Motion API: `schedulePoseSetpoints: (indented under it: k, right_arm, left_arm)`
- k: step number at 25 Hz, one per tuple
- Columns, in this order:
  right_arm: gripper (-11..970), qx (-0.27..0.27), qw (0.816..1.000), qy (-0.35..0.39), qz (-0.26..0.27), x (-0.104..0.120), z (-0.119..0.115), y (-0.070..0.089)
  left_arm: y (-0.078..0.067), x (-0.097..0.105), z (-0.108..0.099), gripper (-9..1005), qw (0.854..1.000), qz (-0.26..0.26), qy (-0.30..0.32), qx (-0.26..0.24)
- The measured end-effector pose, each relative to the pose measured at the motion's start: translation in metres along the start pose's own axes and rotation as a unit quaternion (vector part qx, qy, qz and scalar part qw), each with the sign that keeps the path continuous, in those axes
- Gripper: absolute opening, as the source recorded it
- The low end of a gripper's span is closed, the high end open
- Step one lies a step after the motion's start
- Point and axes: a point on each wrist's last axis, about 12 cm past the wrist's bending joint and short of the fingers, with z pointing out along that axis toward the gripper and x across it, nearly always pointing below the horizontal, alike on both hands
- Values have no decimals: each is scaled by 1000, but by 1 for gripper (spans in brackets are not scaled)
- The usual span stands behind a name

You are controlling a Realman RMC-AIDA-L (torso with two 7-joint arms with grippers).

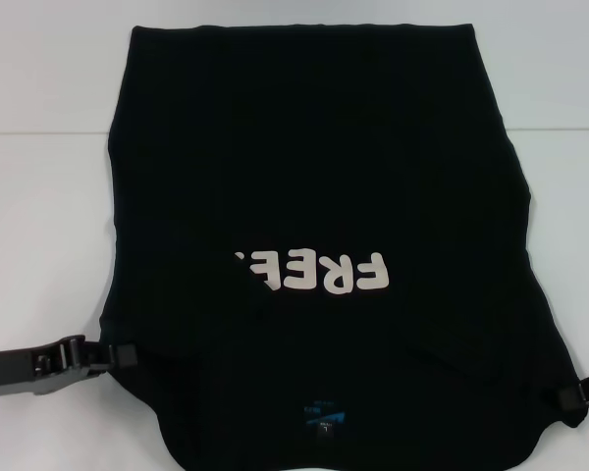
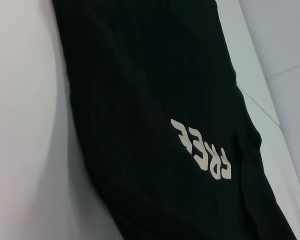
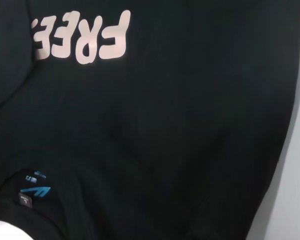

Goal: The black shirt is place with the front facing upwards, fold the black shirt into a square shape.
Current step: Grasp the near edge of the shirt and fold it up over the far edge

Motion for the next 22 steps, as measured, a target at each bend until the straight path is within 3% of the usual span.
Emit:
schedulePoseSetpoints:
  k: [3, 9, 22]
  right_arm:
    - [131, 0, 1000, 0, -1, 0, 0, 0]
    - [12, 1, 1000, -5, 2, 1, -3, -2]
    - [14, -17, 1000, 17, 1, 24, -20, -12]
  left_arm:
    - [0, 0, 0, 20, 1000, 1, 0, 1]
    - [-1, 1, -1, 20, 1000, 0, 3, 4]
    - [-11, 19, -25, 21, 996, 20, 79, 39]
